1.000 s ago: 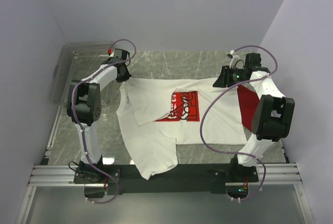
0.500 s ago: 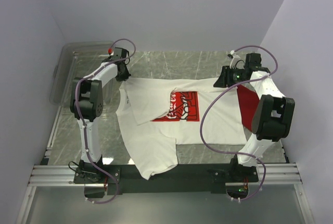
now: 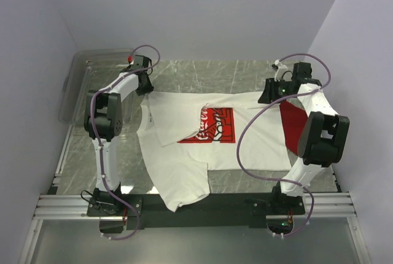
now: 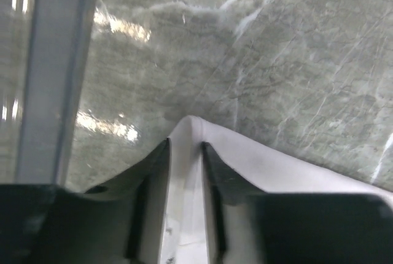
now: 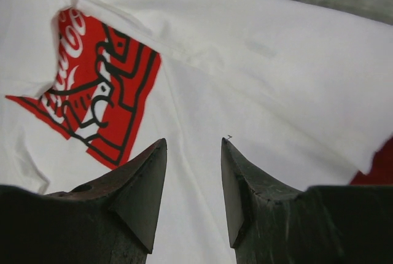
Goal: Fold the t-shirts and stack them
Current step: Fold the tshirt
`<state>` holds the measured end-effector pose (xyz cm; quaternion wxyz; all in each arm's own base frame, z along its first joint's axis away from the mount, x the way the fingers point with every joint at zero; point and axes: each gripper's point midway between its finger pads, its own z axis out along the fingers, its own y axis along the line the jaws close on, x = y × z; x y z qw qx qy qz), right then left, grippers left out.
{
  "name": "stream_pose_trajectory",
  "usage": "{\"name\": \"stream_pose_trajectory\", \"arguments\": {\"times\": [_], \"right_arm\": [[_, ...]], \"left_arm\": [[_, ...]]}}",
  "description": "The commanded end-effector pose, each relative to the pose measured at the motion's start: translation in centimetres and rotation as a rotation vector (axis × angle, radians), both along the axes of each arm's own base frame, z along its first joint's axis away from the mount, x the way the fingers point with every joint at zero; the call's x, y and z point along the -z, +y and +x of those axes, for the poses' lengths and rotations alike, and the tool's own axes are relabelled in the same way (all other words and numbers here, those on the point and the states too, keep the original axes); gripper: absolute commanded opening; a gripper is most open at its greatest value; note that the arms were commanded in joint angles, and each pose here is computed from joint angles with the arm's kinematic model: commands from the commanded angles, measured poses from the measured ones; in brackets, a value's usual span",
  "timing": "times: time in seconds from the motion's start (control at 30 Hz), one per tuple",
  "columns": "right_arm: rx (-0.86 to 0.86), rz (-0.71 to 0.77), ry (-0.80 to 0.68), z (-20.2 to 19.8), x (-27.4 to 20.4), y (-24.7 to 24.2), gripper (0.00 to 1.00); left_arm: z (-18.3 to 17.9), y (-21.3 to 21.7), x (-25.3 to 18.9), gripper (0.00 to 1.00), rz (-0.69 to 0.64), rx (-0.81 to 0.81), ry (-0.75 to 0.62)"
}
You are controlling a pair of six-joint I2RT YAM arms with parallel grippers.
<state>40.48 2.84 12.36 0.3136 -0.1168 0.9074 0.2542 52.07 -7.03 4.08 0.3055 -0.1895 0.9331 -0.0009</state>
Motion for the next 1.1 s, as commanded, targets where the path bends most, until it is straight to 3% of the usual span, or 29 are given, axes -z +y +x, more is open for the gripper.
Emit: {"name": "stream_pose_trajectory", "arguments": {"times": [0.0,0.27,0.43,0.47,0.53,0.57,0.77,0.97,1.07], "right_arm": [[0.068,-0.119,-0.077,1.3,-2.2,-3.8,0.48],[0.221,-0.187,-0.006,2.3,-0.2,-7.6,0.48],[0.371,-0.195,0.045,3.8,0.9,-9.8,0.48],[0.384,-0.196,0.050,4.0,1.1,-10.0,0.48],[0.437,-0.203,0.070,4.3,1.9,-11.0,0.48],[0.442,-0.196,0.073,4.4,2.0,-11.1,0.48],[0.441,-0.173,0.090,4.8,2.8,-11.3,0.48],[0.418,-0.148,0.087,4.5,2.5,-10.8,0.48],[0.397,-0.138,0.087,4.3,2.4,-10.4,0.48]], "left_arm": [[1.7,0.5,-4.6,0.36,-0.003,-0.002,-0.110],[-0.1,-2.3,-11.5,0.64,-0.154,0.125,-0.253],[-2.8,-3.9,-15.2,0.65,-0.248,0.211,-0.368],[-4.7,-4.0,-15.6,0.65,-0.265,0.227,-0.384],[-6.2,-5.6,-17.0,0.70,-0.344,0.301,-0.452],[-8.3,-6.0,-16.4,0.75,-0.370,0.324,-0.448],[-14.4,-11.1,-13.3,0.74,-0.397,0.525,-0.386],[-17.7,-18.2,-9.8,0.72,-0.341,0.690,-0.278],[-18.2,-20.4,-7.8,0.68,-0.288,0.699,-0.224]]}}
